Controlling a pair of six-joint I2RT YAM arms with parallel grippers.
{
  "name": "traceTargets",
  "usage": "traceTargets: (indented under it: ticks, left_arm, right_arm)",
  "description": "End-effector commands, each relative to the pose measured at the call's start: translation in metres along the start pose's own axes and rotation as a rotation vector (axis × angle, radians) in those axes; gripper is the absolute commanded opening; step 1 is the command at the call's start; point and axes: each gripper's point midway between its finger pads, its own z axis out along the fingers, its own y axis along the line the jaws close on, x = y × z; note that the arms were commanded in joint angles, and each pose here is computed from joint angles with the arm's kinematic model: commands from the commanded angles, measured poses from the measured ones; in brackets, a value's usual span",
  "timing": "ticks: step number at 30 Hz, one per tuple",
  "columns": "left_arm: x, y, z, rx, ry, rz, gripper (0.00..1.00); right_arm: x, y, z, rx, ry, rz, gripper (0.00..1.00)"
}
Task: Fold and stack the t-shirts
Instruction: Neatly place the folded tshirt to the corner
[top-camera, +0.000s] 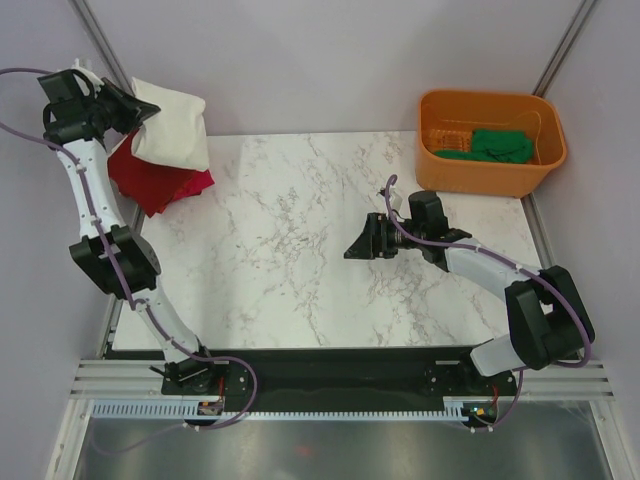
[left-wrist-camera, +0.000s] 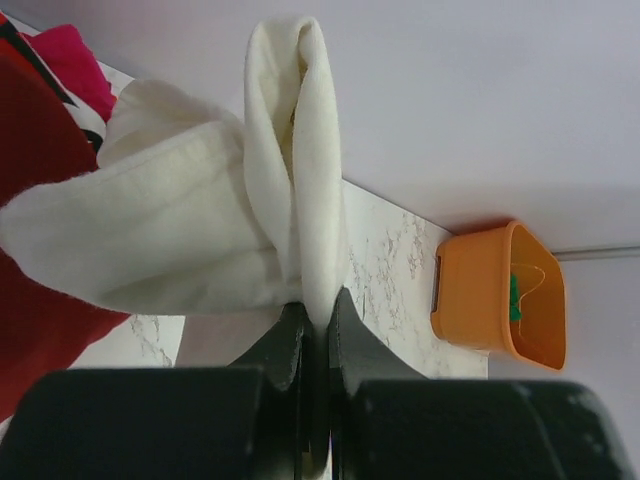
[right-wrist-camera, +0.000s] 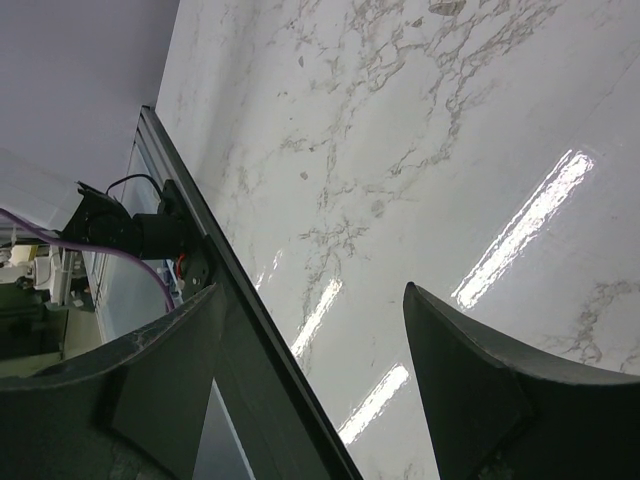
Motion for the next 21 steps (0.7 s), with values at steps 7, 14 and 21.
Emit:
traceTargets:
  ticks: [7, 14, 21]
  left_arm:
    - [-0.040, 0.011, -0.024, 0.070, -0.081, -0.059, 0.02]
    - [-0.045, 0.056, -0.019, 0.028, -0.081, -0.171, 0.02]
    - [-0.033, 0.114, -0.003, -0.116, -0.089, -0.209, 0.02]
  right_arm:
    - [-0.003, 0.007, 0.001, -0.052, -0.009, -0.012, 0.80]
    - [0.001, 0.003, 0.004, -0.051, 0.003, 0.001, 0.80]
    - [0.002, 0.001, 0.005, -0.050, 0.013, 0.011, 0.80]
